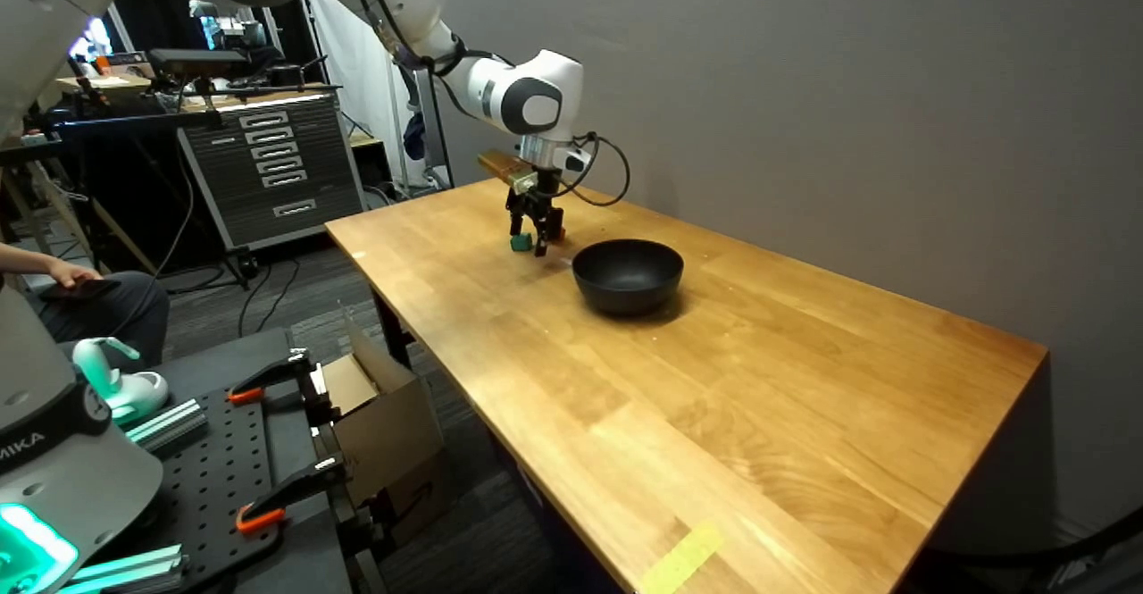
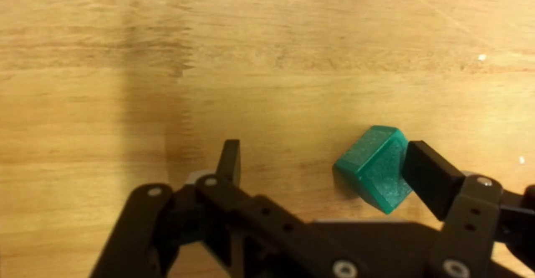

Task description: Put the green and orange blocks in the bowl

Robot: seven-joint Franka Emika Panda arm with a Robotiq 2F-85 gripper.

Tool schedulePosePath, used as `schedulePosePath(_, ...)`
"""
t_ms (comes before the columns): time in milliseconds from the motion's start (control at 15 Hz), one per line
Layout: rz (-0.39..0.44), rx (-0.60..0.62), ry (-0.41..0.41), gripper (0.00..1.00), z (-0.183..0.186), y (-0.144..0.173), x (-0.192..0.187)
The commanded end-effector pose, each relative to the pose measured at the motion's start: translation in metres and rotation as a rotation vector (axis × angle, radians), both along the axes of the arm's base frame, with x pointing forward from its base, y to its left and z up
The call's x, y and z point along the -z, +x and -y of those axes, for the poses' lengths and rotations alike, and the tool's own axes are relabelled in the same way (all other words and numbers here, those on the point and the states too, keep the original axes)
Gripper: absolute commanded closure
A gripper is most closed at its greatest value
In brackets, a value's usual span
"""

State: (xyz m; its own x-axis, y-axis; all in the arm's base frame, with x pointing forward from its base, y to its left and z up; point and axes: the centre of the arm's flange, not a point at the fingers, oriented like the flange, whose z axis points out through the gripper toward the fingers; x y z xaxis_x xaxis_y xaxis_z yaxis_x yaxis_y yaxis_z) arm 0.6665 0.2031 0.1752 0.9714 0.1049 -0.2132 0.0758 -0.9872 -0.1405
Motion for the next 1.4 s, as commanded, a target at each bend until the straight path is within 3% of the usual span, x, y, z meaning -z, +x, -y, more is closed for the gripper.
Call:
schedulePosePath(0,0.005,-0.023,0.036,0.00,-0.014,-0.001,-0.009)
schedulePosePath(400,0.032,-0.188,0.186,0.00,-0.046,-0.019,-0.024)
schedulePosePath(800,0.172,-0.300,0.134,0.00,-0.050,-0.021,-0.007)
schedulePosePath(1067,0.219,-0.336,0.123,0.00,-0.047,-0.025,0.007)
schedulePosePath(1133,0.224,-0.335,0.123,0.25,-0.046,-0.026,0.008)
schedulePosePath(1200,0.231,-0.335,0.123,0.27,-0.045,-0.027,0.010)
schedulePosePath(1333,0.245,-0.336,0.120,0.42,-0.042,-0.027,0.012)
